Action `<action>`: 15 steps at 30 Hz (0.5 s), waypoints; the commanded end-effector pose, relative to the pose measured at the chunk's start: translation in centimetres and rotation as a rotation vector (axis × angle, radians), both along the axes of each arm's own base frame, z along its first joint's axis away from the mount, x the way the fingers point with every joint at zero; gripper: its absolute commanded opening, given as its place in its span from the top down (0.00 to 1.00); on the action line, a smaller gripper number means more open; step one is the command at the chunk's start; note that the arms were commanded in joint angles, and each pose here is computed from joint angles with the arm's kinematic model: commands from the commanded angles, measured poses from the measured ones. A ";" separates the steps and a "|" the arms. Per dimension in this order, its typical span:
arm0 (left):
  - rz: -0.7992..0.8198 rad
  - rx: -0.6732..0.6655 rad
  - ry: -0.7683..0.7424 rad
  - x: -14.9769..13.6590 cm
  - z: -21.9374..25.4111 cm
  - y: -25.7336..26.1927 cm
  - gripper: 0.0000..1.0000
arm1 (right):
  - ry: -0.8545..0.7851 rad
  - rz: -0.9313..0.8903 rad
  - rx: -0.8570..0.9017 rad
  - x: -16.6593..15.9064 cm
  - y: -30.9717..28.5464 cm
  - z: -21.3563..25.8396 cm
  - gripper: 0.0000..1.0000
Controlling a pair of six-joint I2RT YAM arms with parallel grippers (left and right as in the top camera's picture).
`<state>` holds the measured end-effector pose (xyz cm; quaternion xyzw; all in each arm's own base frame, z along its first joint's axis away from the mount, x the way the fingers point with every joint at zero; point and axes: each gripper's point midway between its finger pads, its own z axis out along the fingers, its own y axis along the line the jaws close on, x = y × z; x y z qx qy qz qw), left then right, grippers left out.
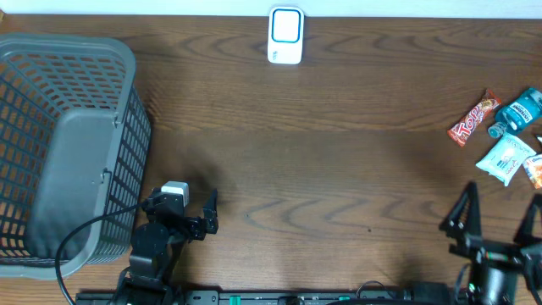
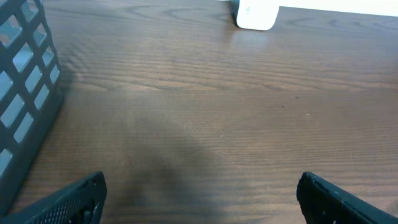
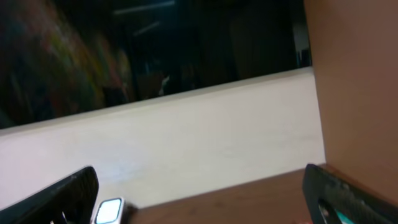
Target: Scan the item barcode
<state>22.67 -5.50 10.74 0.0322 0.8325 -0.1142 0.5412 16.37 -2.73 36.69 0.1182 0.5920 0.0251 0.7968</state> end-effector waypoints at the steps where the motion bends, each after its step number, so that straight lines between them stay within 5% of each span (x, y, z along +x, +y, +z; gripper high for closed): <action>1: -0.017 0.015 0.030 -0.3 -1.3 -0.2 0.02 | 0.017 0.002 0.016 1.6 -0.1 -2.2 0.01; 15: -0.017 0.015 0.030 -0.3 -1.3 -0.2 0.02 | -0.094 0.000 0.008 6.1 -0.5 -9.2 0.01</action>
